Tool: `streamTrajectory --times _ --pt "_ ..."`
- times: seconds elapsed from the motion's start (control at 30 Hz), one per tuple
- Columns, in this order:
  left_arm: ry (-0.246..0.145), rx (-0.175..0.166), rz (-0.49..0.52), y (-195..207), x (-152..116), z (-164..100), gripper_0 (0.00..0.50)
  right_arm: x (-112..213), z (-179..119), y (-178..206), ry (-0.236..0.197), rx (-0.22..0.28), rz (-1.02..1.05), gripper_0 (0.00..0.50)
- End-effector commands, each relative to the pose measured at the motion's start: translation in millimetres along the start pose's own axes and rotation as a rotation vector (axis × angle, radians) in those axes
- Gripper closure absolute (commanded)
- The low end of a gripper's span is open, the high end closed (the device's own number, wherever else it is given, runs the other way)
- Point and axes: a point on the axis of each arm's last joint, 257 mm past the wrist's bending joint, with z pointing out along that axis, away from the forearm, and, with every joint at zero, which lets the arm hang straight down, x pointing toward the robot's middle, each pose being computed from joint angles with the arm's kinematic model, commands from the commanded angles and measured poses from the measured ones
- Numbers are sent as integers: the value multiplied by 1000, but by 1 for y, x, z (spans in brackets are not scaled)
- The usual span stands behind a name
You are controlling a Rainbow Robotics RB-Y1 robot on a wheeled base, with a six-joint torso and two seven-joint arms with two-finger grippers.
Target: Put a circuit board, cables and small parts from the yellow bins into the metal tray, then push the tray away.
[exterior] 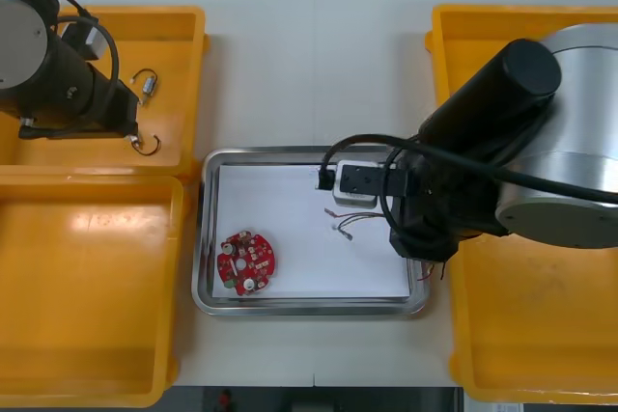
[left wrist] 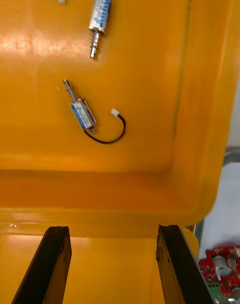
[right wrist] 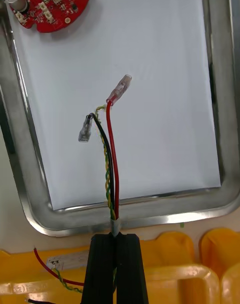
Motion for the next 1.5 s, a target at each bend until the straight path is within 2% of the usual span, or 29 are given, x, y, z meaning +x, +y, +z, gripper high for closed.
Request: streamTrajectory --times 0.03,0.33,0.4,0.47,0.63,0.77,1.07,1.1,1.17,1.2,1.23,1.27,1.43,1.47,1.5 --pt "-77 -19 -60 16 -44 -16 0 -23 14 8 -33 -7 -79 500" --pt "-44 22 -162 9 -66 21 0 -31 60 27 -41 -36 -111 500" --pt "-41 13 -164 8 -67 31 0 -31 68 29 -42 -41 -115 500" --pt "-42 -10 -158 9 -66 43 0 -31 78 31 -43 -48 -114 500" --pt "-50 -12 -158 8 -68 60 0 -26 97 36 -30 -59 -111 500" --pt "-54 -17 -169 12 -69 72 0 -21 108 32 -10 -37 -118 500" --pt "-51 -22 -174 15 -66 96 0 -20 118 33 6 -42 -111 499" --pt "-54 -20 -173 14 -66 98 0 -20 118 33 6 -42 -104 447" --pt "-45 -26 -170 15 -62 105 0 -21 118 33 5 -41 -102 148" --pt "-46 -27 -169 16 -61 107 0 -22 118 33 4 -42 -101 83" --pt "-46 -28 -166 15 -60 110 0 -22 118 32 3 -38 -101 40" --pt "-43 -32 -165 16 -59 113 0 -22 117 32 4 -38 -101 2" --pt "-35 -45 -149 16 -53 124 0 -26 111 22 -6 7 -117 0" --pt "-36 -46 -148 16 -53 124 62 -27 109 21 -7 15 -120 0" --pt "-32 -46 -147 16 -52 124 232 -28 108 20 -9 18 -122 0"
